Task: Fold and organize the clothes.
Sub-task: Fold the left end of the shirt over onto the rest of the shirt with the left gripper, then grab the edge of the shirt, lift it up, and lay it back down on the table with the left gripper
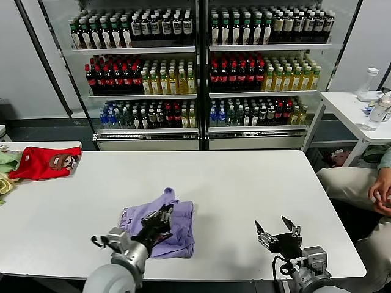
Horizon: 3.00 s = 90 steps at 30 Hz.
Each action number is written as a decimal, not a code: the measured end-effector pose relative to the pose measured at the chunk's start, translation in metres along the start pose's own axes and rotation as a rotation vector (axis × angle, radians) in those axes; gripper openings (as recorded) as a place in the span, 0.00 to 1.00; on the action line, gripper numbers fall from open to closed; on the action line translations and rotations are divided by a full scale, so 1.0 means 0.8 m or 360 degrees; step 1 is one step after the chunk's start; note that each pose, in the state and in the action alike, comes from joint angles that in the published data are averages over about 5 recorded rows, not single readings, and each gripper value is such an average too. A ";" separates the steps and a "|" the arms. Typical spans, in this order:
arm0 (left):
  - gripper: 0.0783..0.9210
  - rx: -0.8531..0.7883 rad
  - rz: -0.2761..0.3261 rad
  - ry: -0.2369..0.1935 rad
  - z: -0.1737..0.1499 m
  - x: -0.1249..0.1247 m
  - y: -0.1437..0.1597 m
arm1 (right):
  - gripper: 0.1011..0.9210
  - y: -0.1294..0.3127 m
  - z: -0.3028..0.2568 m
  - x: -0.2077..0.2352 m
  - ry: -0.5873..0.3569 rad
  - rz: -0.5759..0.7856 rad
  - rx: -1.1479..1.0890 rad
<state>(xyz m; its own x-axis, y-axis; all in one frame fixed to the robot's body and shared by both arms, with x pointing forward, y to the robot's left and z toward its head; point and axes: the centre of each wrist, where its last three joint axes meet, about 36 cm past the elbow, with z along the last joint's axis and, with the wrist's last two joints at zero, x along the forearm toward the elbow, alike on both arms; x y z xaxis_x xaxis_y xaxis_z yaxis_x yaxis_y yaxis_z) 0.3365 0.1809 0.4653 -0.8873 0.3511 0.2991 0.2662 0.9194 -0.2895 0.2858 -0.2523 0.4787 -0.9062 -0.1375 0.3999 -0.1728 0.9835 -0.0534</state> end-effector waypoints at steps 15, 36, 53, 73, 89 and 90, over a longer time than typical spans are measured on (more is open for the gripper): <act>0.67 -0.0170 -0.0236 -0.0156 0.006 0.018 0.043 | 0.88 0.003 0.002 -0.008 -0.0007 -0.0039 -0.0002; 0.84 -0.0074 -0.0541 0.0169 0.065 0.040 0.147 | 0.88 0.003 0.004 -0.008 -0.0006 -0.0036 -0.0001; 0.27 0.0162 -0.0441 0.0189 0.075 0.038 0.157 | 0.88 0.003 0.004 -0.009 -0.0008 -0.0036 -0.0006; 0.07 -0.0016 -0.0667 -0.0119 -0.056 0.147 0.213 | 0.88 0.003 0.001 -0.012 -0.0024 -0.0056 -0.0009; 0.07 -0.0469 -0.0761 -0.0043 -0.125 0.174 0.254 | 0.88 0.003 0.004 -0.009 -0.0033 -0.0060 -0.0028; 0.07 -0.0474 -0.0736 -0.0042 -0.123 0.170 0.246 | 0.88 0.003 0.004 -0.009 -0.0032 -0.0060 -0.0028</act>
<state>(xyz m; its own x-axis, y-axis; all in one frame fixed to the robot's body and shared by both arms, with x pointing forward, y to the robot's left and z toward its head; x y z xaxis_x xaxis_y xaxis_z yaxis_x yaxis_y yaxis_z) 0.3055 0.4268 0.5388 -0.9453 -0.1025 0.3098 -0.0621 0.9885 0.1377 0.2904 -0.2491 0.4732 -0.9067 -0.1768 0.3828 -0.2004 0.9795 -0.0223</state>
